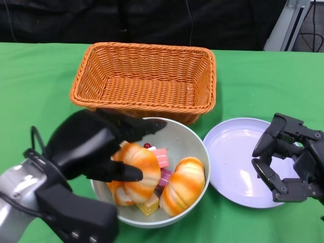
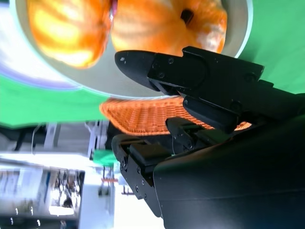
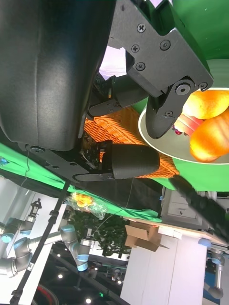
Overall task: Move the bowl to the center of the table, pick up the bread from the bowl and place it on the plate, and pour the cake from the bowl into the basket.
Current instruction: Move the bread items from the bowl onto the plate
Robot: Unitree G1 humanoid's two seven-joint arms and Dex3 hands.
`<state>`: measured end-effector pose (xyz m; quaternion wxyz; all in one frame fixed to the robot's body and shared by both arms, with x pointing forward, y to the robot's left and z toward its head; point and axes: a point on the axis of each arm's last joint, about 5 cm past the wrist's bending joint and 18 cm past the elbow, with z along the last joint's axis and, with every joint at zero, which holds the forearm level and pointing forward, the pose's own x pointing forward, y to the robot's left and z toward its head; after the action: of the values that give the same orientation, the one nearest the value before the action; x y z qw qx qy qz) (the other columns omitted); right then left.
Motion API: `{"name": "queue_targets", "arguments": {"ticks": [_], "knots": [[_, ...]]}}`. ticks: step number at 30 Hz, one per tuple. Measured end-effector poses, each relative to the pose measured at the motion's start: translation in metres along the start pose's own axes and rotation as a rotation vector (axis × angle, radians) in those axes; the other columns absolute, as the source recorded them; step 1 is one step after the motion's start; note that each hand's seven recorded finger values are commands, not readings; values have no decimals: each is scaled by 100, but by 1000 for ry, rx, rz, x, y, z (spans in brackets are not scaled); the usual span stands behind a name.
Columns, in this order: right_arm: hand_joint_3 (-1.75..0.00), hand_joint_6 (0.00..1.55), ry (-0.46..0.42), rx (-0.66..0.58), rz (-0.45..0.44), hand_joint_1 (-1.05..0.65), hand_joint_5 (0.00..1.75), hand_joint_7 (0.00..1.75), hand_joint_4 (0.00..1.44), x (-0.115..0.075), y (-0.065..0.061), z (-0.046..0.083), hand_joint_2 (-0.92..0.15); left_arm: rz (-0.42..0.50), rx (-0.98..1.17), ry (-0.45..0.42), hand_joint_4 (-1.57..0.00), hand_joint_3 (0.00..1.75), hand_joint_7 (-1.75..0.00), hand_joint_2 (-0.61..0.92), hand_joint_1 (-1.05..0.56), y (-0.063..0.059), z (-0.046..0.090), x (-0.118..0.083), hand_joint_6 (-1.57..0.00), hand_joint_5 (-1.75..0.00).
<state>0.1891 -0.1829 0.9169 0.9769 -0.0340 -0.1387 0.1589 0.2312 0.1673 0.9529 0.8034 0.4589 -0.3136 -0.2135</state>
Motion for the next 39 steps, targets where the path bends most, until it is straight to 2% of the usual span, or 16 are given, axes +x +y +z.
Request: {"name": "queue_targets", "arguments": {"ticks": [1,4,7,9,11,13,14,17,22,23,25,27,29,31,33,39], "knots": [[-111,64,1,1,0,-6,169,142,68,0,0,0,-43,48,-79,8,-89,12,-11,92,-38,2,-3,-1,-79,-21],[-111,63,0,8,1,-7,167,139,67,0,0,0,-42,174,-311,35,-100,15,-15,92,-25,5,-14,-7,-94,-29],[-109,64,-3,19,5,-7,165,136,68,0,0,-1,-43,257,-428,74,-92,23,-13,92,-16,3,-26,-13,-111,-72],[-109,65,-2,19,7,-7,165,135,68,0,0,-1,-43,299,-478,87,-89,28,-16,92,-12,1,-30,-15,-116,-88],[-109,65,-2,19,12,-6,164,135,68,0,0,-1,-43,340,-527,88,-87,44,-41,85,-8,-1,-33,-17,-111,-110],[-110,64,0,18,15,-6,164,134,67,-1,-1,-1,-44,365,-557,94,-88,64,-72,76,-8,-2,-35,-19,-98,-119],[-110,64,-1,18,17,-5,164,134,67,-1,-1,-1,-44,377,-565,96,-87,69,-80,73,-8,-3,-36,-20,-95,-123],[-110,63,-12,13,27,-7,159,131,65,-1,-1,-1,-44,399,-587,98,-87,81,-95,68,-7,-4,-40,-25,-90,-130],[-102,63,-20,8,31,-13,142,113,64,0,0,0,-46,429,-639,138,-87,84,-101,66,-7,-7,-50,-36,-87,-135],[-93,61,-23,6,33,-17,138,109,63,0,0,1,-49,433,-649,145,-87,84,-101,66,-7,-8,-51,-37,-87,-136],[-34,60,-30,-17,62,-32,117,84,59,3,0,3,-80,441,-661,155,-85,83,-103,66,-9,-9,-54,-41,-87,-141],[-17,59,-46,-87,128,-37,93,63,59,8,3,10,-89,452,-673,183,-83,80,-104,68,-11,-11,-59,-46,-87,-143],[-6,63,-73,-175,188,-37,74,43,62,13,5,19,-91,467,-688,211,-83,73,-106,71,-12,-13,-62,-51,-85,-143],[-3,66,-104,-244,231,-37,65,32,64,18,8,27,-92,472,-694,226,-83,69,-107,73,-13,-14,-65,-55,-85,-143],[-1,69,-132,-319,279,-42,47,15,62,24,12,33,-92,478,-698,235,-83,68,-107,74,-14,-15,-67,-58,-85,-144],[0,72,-259,-484,414,-50,29,3,64,47,27,52,-92,491,-712,243,-81,70,-105,73,-13,-17,-69,-57,-86,-145]]}}
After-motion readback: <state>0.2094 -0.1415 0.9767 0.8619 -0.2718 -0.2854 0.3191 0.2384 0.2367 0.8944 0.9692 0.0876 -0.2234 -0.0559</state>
